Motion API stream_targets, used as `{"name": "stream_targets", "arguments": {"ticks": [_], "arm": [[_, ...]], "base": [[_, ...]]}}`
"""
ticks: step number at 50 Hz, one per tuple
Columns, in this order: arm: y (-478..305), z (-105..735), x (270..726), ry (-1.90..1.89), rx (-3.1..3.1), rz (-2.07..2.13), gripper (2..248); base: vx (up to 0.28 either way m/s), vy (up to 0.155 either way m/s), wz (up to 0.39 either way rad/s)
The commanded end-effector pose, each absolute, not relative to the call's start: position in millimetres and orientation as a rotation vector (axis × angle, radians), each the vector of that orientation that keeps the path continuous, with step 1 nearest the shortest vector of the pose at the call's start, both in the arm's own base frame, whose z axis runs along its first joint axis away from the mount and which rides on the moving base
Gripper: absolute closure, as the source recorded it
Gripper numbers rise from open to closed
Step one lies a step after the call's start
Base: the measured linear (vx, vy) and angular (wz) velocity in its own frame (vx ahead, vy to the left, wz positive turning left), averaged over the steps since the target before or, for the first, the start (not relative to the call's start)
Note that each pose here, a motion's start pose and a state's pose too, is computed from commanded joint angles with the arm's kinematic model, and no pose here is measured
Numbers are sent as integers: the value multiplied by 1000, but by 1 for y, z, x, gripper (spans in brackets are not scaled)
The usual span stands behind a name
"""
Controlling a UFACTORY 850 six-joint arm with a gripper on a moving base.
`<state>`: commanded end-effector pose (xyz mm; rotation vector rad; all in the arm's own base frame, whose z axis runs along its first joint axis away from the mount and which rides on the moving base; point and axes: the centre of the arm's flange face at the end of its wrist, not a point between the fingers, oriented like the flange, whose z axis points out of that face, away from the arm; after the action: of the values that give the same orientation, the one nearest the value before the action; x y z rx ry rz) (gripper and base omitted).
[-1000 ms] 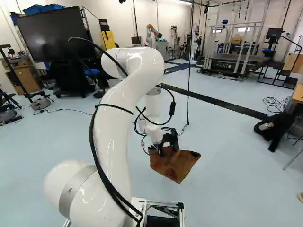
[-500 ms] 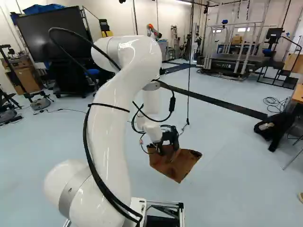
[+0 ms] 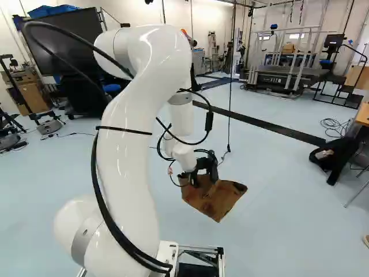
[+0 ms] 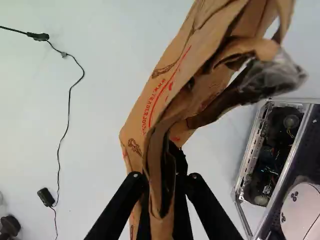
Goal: Pick up the grocery bag from the ground
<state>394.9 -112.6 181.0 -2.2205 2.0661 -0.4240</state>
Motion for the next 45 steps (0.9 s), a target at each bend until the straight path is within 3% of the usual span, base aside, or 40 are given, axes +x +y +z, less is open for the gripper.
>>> {"name": "stream_targets", "arguments": {"ticks": [45], "arm": [[-104, 240, 351, 2067, -2190, -429, 222]], "base": [[0, 0, 0]]}}
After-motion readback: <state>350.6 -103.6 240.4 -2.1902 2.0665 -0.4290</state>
